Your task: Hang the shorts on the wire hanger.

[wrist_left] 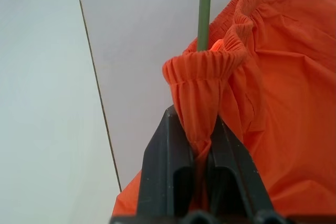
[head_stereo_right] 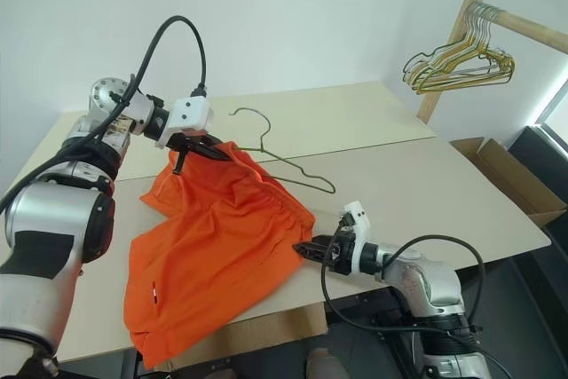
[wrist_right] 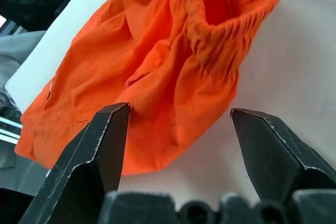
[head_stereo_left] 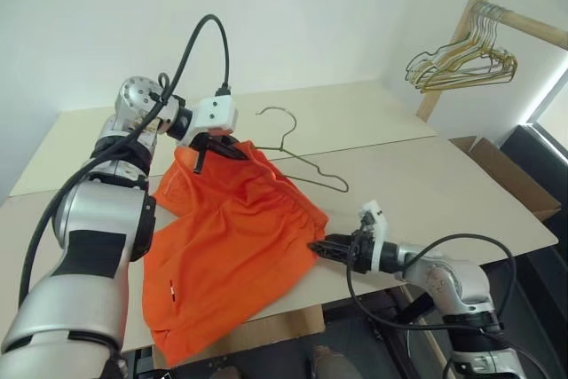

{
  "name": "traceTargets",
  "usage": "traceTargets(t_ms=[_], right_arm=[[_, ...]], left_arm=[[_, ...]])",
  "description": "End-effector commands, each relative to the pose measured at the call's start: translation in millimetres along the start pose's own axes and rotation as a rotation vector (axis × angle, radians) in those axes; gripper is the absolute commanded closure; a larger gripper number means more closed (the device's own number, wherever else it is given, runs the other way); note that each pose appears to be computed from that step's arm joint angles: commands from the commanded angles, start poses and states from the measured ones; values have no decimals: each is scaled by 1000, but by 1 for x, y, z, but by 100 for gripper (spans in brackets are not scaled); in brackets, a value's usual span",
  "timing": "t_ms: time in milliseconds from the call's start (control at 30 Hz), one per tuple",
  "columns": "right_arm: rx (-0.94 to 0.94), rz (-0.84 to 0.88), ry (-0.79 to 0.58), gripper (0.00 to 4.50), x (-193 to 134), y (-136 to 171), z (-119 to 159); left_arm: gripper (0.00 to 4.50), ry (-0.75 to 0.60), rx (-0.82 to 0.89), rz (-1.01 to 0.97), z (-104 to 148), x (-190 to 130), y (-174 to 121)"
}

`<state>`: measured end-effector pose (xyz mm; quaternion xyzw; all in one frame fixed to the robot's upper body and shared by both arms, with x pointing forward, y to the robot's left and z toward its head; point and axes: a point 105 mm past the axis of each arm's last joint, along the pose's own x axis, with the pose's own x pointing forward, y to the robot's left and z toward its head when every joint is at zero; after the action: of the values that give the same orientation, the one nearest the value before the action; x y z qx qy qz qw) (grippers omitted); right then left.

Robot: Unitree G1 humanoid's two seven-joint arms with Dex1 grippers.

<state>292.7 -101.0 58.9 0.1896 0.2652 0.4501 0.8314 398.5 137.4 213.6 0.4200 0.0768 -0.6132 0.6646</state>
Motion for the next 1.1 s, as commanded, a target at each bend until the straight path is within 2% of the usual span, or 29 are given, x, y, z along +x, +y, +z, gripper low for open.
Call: traceTargets(t_ms=[33,133,400,633,767,900,1100], right_arm=[[-8,2,-30,103,3,0,14],[22,-4,-29,173,5,-3,13],[39,-24,-19,449,6,-6,8],[-31,-78,-39,449,-2,-14,18],[-51,-142,-53,449,-27,-32,34],[-176,-238,-41,449,-48,-51,41],[-225,-265,-16,449,-62,-61,50]], left_arm=[[450,-28,38,58,11,-7,10],[450,-26,37,60,10,-7,10],[450,-28,23,65,6,-10,8],[450,-71,13,24,10,-19,4],[450,-55,48,28,8,-26,2],[450,-21,66,18,4,-31,-1],[450,18,70,1,-7,-35,-8]])
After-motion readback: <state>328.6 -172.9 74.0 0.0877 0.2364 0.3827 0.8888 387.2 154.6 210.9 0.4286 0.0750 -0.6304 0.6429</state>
